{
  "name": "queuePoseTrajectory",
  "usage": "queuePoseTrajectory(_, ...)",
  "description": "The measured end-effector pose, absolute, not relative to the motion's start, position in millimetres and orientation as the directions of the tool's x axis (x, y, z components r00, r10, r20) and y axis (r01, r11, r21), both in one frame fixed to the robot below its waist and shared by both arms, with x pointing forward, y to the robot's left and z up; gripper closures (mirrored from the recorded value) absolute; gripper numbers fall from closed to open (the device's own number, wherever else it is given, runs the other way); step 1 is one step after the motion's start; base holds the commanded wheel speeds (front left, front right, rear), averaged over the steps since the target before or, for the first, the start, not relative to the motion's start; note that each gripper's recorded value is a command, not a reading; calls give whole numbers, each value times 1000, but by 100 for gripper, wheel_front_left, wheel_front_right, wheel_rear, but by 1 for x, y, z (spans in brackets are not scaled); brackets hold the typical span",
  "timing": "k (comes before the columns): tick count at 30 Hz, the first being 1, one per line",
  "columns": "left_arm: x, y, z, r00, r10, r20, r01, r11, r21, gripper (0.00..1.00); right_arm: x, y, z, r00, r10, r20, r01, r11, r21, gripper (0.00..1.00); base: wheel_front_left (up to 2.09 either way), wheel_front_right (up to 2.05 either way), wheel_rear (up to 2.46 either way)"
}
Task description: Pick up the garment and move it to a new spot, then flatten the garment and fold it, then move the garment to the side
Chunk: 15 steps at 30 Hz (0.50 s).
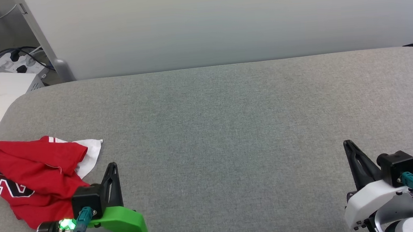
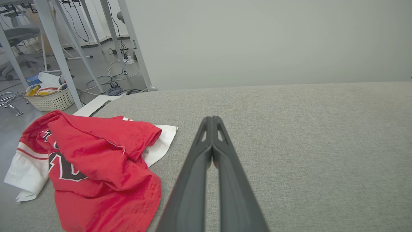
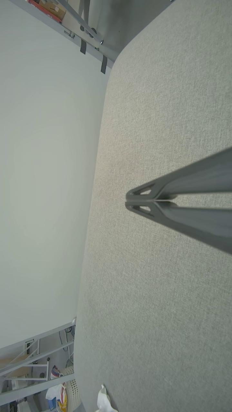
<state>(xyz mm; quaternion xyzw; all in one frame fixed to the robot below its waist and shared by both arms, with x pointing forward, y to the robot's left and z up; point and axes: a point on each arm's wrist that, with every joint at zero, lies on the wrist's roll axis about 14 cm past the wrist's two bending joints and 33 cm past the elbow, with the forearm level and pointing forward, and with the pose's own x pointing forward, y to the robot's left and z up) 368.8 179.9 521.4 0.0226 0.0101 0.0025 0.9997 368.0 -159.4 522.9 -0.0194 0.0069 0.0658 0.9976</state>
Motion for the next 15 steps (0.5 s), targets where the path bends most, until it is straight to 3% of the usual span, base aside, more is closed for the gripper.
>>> queuePoseTrajectory(5, 369, 180, 521, 1000, 6, -20, -5, 999, 45, 100, 368, -159, 523, 991, 131, -16, -132, 991, -38, 100, 0, 0, 0)
queuePoseTrajectory(6, 369, 180, 521, 1000, 6, -20, -5, 999, 45, 0, 368, -159, 523, 991, 131, -17, -132, 991, -38, 0, 0, 0, 0)
queuePoseTrajectory(15, 368, 180, 521, 1000, 4, -20, -4, 999, 37, 0, 368, -159, 522, 991, 132, -16, -133, 991, -31, 0, 0, 0, 0)
